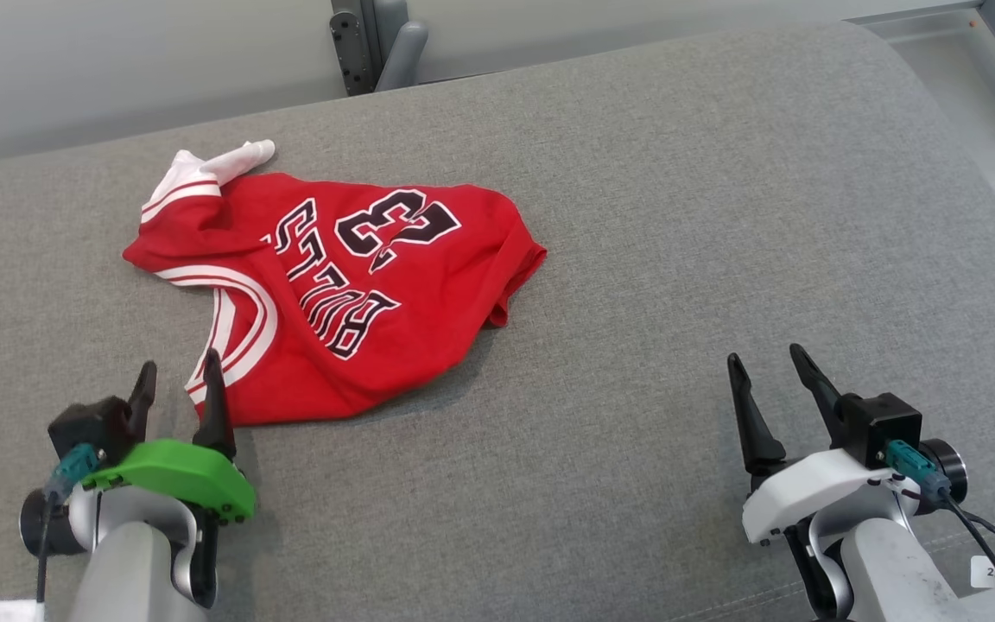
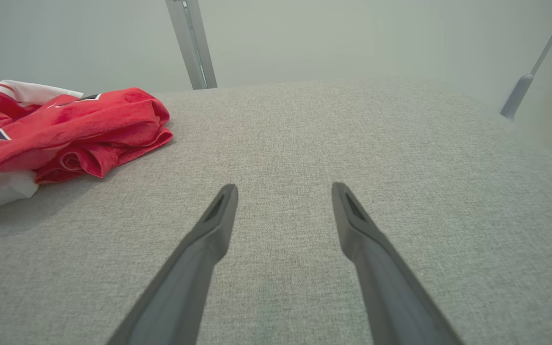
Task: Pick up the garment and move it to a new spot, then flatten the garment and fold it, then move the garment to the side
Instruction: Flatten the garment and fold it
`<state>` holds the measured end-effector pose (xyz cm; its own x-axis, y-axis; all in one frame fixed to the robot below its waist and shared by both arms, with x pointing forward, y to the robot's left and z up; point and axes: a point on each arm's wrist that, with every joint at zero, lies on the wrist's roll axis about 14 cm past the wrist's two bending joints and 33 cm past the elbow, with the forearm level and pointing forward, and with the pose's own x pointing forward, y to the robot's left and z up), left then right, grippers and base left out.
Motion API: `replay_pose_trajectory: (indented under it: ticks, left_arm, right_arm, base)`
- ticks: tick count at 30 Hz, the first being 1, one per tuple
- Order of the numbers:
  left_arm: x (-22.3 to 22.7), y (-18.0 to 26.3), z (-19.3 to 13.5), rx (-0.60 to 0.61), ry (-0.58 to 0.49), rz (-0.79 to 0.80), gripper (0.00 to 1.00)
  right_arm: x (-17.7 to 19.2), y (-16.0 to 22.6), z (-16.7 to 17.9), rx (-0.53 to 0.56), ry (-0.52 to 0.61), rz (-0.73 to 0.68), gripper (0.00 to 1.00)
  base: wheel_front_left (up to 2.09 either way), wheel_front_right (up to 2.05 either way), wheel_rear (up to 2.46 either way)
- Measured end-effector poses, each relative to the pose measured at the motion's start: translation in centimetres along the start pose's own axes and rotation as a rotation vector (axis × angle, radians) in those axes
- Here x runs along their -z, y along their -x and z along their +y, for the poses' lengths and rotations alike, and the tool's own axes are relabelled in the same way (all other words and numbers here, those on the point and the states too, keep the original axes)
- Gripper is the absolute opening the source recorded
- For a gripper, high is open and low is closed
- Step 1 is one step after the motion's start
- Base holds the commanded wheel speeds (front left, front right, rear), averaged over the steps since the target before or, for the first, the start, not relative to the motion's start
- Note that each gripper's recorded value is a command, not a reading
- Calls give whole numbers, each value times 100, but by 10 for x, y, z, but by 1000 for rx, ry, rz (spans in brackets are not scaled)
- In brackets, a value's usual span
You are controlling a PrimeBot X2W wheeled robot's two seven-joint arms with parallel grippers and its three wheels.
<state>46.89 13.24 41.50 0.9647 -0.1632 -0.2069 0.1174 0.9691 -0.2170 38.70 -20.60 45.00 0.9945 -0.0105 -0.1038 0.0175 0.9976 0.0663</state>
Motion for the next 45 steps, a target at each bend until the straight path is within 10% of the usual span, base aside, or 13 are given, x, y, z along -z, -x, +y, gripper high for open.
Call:
replay_pose_trajectory:
  ticks: [16, 17, 19, 45]
  left_arm:
    - [53, 16, -8, -15, 56, 143, 95]
    - [54, 16, -9, -13, 56, 148, 50]
    - [55, 15, -14, 2, 49, 151, 0]
    - [-164, 78, -77, 222, -6, -529, 0]
  right_arm:
    - [3, 10, -13, 37, 13, 11, 100]
    - [3, 10, -13, 39, 13, 11, 100]
    - [2, 11, -15, 44, 14, 8, 100]
    - [-10, 28, 22, -53, -45, -41, 100]
  base:
    - [0, 0, 0]
    - [0, 0, 0]
    - [0, 0, 0]
    - [0, 0, 0]
